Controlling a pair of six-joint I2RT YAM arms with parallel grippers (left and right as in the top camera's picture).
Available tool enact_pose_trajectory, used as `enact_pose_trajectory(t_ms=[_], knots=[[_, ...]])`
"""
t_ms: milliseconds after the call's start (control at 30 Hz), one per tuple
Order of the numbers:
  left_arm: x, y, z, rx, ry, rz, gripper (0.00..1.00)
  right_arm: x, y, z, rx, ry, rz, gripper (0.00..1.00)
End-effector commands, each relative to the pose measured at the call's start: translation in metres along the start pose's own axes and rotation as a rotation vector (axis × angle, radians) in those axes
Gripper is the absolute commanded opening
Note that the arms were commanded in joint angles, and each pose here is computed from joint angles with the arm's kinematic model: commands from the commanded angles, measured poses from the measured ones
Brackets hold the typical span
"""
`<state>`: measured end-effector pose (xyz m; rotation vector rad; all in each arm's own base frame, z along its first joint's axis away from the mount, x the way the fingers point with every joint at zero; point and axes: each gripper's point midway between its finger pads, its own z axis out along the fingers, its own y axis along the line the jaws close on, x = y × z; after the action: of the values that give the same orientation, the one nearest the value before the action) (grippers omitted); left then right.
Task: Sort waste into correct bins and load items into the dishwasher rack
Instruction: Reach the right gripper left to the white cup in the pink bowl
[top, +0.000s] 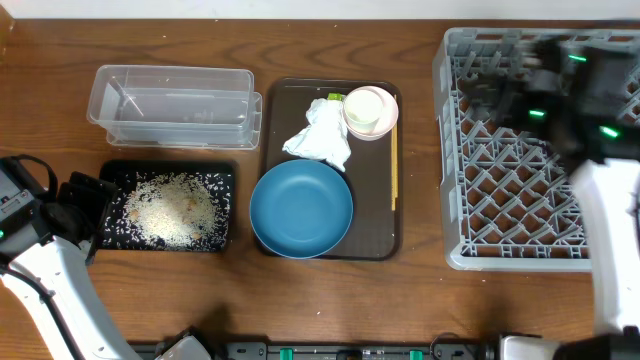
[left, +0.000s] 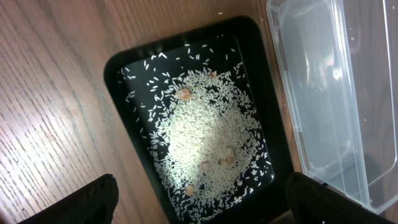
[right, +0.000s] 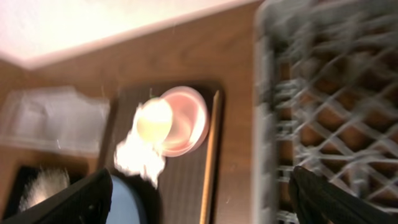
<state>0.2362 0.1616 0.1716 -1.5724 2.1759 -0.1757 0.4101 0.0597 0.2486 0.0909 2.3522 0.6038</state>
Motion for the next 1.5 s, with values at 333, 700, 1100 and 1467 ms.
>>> enact_pose_trajectory(t_ms=[333, 700, 1100, 1467], knots=[[-0.004, -0.002, -0.004, 0.006, -0.011, -0.011, 0.89, -0.008, 0.102, 0.07, 0.06, 0.341, -0.381, 0.87], [-0.004, -0.002, -0.004, 0.006, -0.011, -0.011, 0.89, 0.028, 0.144, 0.183, -0.014, 0.344, -0.403, 0.74], [-0.004, -0.002, -0.004, 0.006, -0.011, -0.01, 0.89, 0.108, 0.123, 0.249, 0.194, 0.486, -0.437, 0.46], [-0.004, -0.002, -0.004, 0.006, -0.011, -0.01, 0.89, 0.119, 0.14, 0.244, 0.225, 0.483, -0.519, 0.49]])
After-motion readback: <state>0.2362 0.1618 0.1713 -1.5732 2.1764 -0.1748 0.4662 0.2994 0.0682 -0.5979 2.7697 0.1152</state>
